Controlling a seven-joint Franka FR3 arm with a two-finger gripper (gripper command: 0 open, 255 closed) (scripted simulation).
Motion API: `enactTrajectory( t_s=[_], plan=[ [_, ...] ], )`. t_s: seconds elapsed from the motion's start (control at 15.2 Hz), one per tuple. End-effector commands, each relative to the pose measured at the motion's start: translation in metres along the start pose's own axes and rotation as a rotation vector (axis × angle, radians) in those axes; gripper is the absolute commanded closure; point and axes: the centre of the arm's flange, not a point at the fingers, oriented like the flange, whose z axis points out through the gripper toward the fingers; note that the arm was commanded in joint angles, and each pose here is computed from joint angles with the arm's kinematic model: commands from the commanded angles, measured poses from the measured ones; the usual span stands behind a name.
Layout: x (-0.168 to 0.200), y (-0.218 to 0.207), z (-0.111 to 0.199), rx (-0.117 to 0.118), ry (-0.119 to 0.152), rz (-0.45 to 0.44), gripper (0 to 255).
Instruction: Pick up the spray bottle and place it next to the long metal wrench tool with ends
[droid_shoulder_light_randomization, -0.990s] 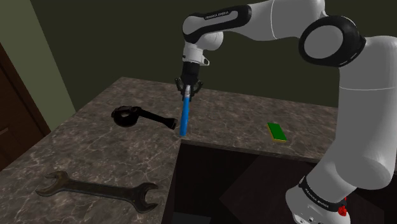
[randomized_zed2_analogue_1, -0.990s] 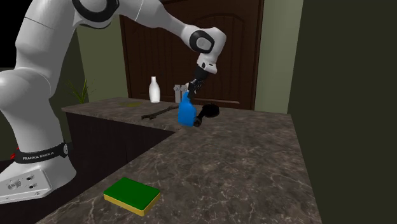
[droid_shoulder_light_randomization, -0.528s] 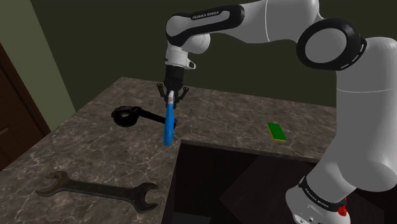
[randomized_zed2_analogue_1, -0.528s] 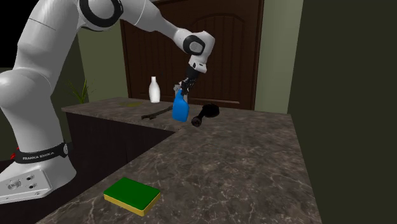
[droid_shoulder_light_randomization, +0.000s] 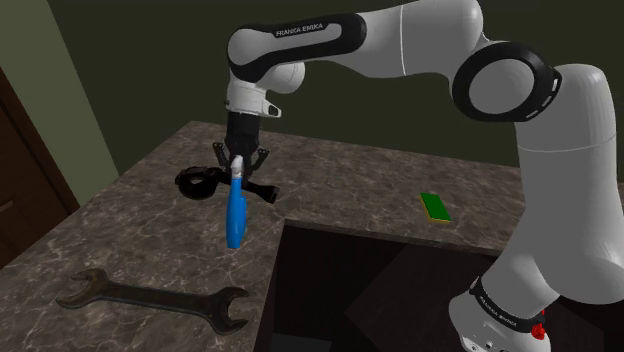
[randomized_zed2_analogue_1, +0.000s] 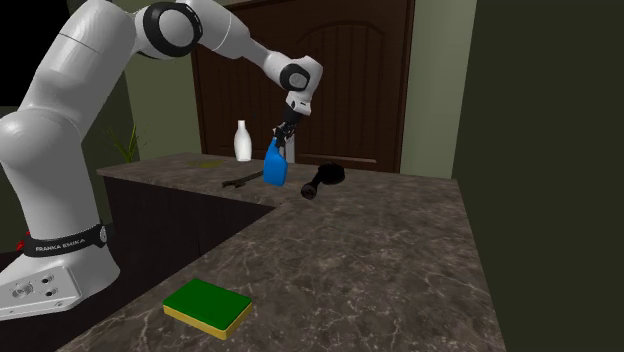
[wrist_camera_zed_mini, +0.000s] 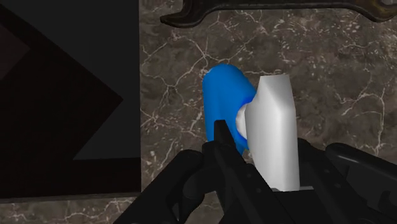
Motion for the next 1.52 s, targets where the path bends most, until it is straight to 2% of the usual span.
enactTrajectory(
  t_s=[0.0, 0.79, 1.32, 1.39, 1.45],
  plan=[
    [-0.001, -0.003, 0.008, 0.001, 0.0, 0.001, 255],
    [0.028, -0.003, 0.065, 0.001, 0.0, 0.001, 255],
    [0.029, -0.003, 0.067, 0.001, 0.0, 0.001, 255],
    [0.035, 0.006, 0.075, 0.002, 0.0, 0.001, 0],
    [0.039, 0.006, 0.074, 0.002, 0.0, 0.0, 0]
  ],
)
